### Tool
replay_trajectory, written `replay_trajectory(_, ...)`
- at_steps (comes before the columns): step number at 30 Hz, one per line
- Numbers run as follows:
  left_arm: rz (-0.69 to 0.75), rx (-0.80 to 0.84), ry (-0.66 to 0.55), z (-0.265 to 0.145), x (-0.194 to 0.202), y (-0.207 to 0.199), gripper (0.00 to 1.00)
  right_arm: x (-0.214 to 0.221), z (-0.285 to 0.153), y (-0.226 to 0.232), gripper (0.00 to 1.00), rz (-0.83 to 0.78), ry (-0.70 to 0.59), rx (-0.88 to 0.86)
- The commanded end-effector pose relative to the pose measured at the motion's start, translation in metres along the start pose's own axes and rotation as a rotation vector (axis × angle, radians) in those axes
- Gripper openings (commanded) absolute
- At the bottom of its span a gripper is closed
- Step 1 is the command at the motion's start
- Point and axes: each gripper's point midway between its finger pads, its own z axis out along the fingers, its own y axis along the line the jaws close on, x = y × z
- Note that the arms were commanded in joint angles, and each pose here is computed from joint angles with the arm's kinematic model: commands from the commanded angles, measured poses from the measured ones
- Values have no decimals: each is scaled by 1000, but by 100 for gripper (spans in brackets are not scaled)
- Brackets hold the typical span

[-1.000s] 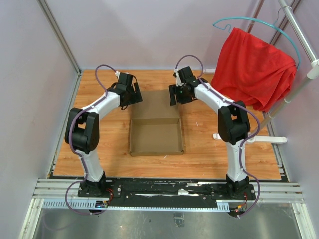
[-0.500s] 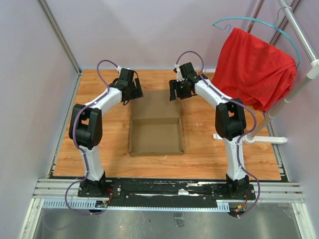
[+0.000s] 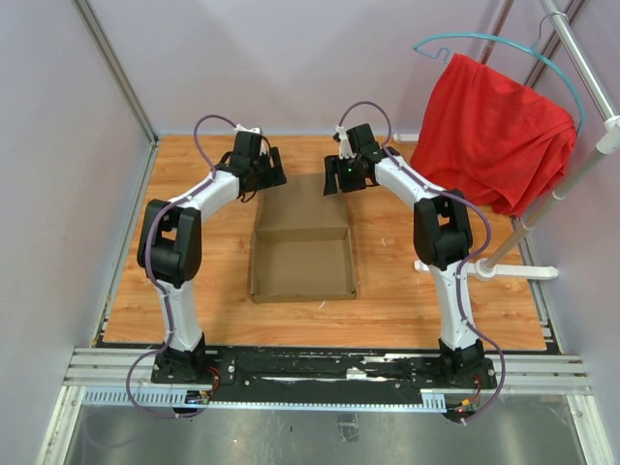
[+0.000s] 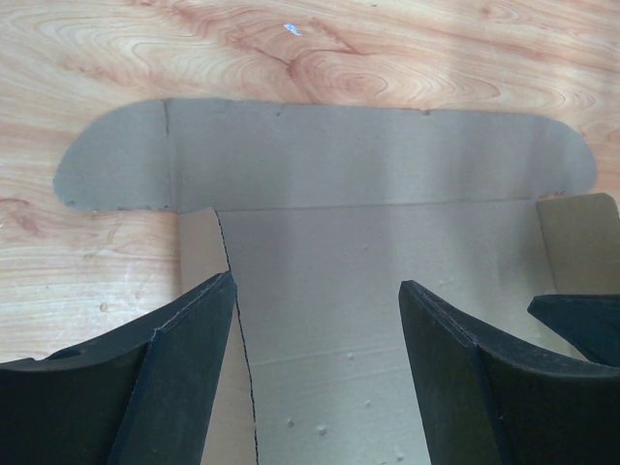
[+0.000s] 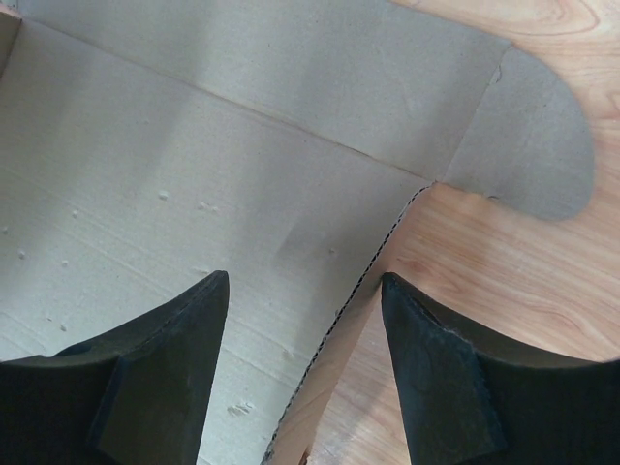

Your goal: Fold the paper box

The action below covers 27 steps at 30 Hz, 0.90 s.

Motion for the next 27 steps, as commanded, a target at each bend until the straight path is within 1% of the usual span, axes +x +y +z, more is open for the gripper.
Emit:
replay_trajectory(1,19,40,-14,6,-7,-7,75,-21,-5,8,65,-8,-55,-37)
replay_trajectory(5,22,43,-8,13,-4,-7,75,-24,-2,12,65,-13,-69,-60)
replay_trajectory(10,21,32,39,28,11,-2,75,-20,4,13,65,-10,-54,-74)
replay_trajectory(16,0,66,75,33,30,-5,74,-3,16,19,65,-11,-7,-85)
replay_trajectory(21,-4,63,96,35,41,-2,74,16,30,25,64,-10,45,-88)
replay_trajectory(27,-6,77,103,34,46,-5,73,12,30,40,64,-31,19,-107)
